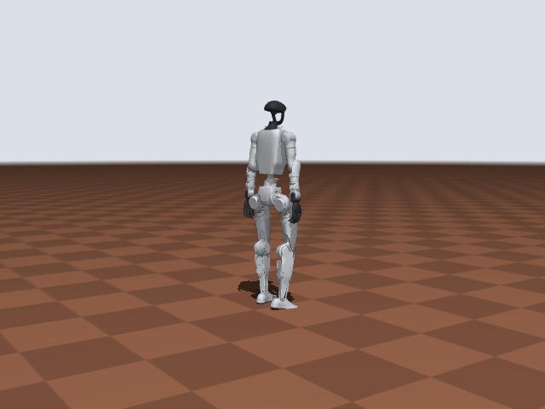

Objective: In place motions

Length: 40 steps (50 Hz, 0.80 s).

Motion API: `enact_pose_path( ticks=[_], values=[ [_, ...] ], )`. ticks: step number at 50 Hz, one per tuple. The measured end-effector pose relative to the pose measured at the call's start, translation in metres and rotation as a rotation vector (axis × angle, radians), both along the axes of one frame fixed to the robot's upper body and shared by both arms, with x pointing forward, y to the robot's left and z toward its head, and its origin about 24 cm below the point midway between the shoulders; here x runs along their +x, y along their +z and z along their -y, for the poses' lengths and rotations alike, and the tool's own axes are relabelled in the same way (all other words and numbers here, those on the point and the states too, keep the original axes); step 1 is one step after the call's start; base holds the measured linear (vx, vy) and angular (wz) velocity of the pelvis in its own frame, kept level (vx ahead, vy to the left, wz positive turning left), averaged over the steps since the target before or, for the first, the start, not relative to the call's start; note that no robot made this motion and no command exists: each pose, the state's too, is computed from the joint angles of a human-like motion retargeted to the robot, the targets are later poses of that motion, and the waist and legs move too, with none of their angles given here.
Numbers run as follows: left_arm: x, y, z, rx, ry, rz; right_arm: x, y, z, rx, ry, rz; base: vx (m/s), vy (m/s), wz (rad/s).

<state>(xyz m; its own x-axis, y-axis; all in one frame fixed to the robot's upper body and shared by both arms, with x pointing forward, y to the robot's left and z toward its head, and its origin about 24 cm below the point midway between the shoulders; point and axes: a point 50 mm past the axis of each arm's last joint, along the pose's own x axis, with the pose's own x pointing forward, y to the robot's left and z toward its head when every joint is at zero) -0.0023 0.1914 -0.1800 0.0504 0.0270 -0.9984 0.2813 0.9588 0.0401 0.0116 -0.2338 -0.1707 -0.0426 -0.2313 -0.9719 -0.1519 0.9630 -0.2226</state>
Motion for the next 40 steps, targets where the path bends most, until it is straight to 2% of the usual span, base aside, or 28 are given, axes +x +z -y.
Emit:
enact_pose_path(
  ticks=[12, 16, 20, 27, 40],
  values=[
    [0.031, 0.002, -0.007, 0.000, -0.045, 0.090, 0.008, -0.002, -0.007, 0.023, -0.010, 0.049, -0.07, -0.30, 1.51],
    [0.035, 0.002, -0.001, -0.013, -0.029, 0.124, 0.010, -0.002, -0.003, 0.024, -0.006, 0.055, -0.18, 0.16, 1.22],
    [0.052, 0.003, 0.006, -0.005, 0.050, 0.198, 0.032, 0.000, -0.003, 0.025, 0.029, 0.109, -0.43, -0.15, 1.21],
    [0.029, 0.000, 0.016, 0.055, 0.272, 0.187, 0.050, 0.002, -0.002, 0.003, 0.144, 0.123, -0.30, -0.07, 1.60],
    [0.012, 0.000, 0.007, 0.138, 0.327, 0.114, 0.019, -0.001, -0.004, 0.045, 0.075, 0.029, -0.25, 0.04, 2.70]
  ],
)
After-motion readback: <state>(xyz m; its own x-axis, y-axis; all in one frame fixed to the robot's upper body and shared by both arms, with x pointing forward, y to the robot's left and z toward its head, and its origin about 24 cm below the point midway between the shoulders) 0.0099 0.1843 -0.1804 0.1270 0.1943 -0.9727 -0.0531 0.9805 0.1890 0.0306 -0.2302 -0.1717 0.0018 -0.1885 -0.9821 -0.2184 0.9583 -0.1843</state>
